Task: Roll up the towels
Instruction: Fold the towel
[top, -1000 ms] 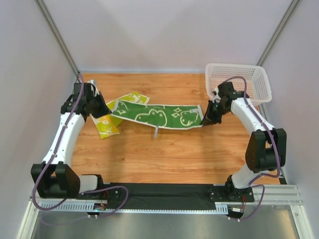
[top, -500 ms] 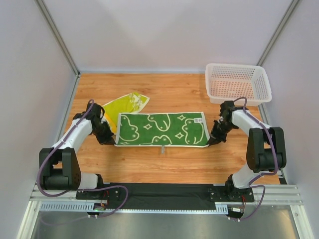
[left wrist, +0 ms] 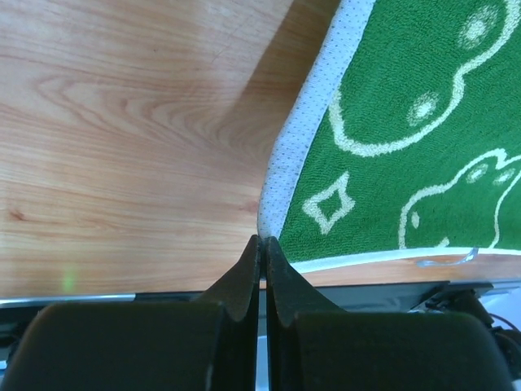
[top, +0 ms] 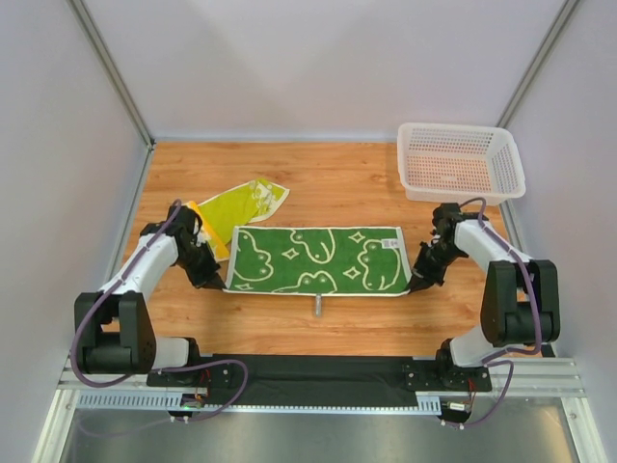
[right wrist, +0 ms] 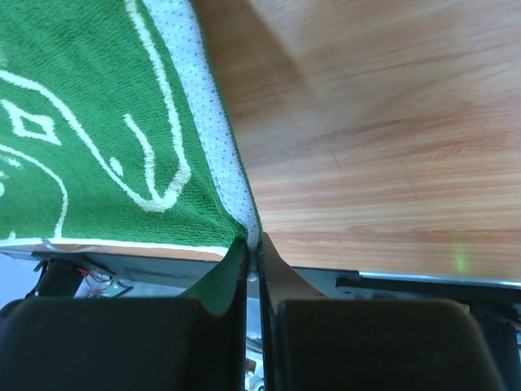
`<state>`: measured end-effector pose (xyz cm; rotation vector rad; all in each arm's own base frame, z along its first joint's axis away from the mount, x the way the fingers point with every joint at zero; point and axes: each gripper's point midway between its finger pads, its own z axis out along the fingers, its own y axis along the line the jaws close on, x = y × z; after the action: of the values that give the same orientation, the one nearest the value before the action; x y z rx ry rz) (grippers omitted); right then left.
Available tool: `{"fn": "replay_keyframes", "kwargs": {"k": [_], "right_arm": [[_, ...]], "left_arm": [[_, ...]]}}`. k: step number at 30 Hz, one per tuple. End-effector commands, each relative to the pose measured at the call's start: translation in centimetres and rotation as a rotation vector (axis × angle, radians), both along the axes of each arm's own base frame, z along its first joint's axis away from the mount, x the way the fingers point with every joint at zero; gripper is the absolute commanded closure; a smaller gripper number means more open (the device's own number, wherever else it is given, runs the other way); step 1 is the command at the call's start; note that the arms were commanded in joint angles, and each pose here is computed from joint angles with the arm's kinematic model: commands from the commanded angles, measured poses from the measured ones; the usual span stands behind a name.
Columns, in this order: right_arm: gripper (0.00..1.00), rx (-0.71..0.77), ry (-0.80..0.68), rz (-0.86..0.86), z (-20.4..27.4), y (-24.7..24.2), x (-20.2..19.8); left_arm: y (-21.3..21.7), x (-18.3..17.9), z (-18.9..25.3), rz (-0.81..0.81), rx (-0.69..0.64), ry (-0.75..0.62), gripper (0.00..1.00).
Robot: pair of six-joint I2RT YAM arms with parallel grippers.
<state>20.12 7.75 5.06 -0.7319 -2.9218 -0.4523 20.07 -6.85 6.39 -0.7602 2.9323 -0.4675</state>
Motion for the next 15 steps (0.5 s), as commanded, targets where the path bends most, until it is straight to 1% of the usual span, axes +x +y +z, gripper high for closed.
{"fn": "replay_keyframes", "kwargs": {"k": [1, 2, 3, 5, 6, 8, 11, 12, 13, 15], "right_arm": [[1.00, 0.052, -0.050, 0.008, 2.3, 0.6, 1.8], [1.00, 0.056, -0.062, 0.014, 2.7, 0.7, 2.3], [1.00, 0.058, -0.087, 0.018, 3.5, 0.7, 3.4], [1.00, 0.073, -0.080, 0.033, 3.7, 0.9, 4.1], [1.00, 0.076, -0.102, 0.040, 4.4, 1.0, 5.1], [1.00, 0.080, -0.096, 0.051, 4.2, 1.0, 5.9], [1.00, 0.077, -0.119, 0.058, 4.7, 0.9, 7.6], [1.00, 0.076, -0.101, 0.060, 4.3, 0.9, 8.0], [1.00, 0.074, -0.117, 0.058, 4.6, 0.8, 8.9], [1.00, 0.077, -0.100, 0.061, 4.1, 0.9, 9.5]], "left_arm": [[0.2, 1.0, 1.4, -0.024, 0.007, -0.018, 1.00], [0.4, 1.2, 1.6, -0.035, 0.018, -0.015, 1.00], [0.4, 2.3, 2.4, -0.041, 0.020, -0.041, 1.00], [0.3, 3.2, 2.6, -0.056, 0.009, -0.026, 1.00], [0.2, 4.2, 3.3, -0.066, 0.005, -0.048, 1.00], [0.1, 5.2, 3.4, -0.069, -0.002, -0.041, 1.00], [0.1, 7.6, 4.6, -0.071, -0.007, -0.073, 1.00], [0.0, 8.1, 4.8, -0.079, -0.010, -0.078, 1.00], [-0.1, 8.5, 4.5, -0.084, -0.013, -0.058, 1.00], [-0.1, 9.9, 5.1, -0.087, -0.015, -0.074, 1.00]]}}
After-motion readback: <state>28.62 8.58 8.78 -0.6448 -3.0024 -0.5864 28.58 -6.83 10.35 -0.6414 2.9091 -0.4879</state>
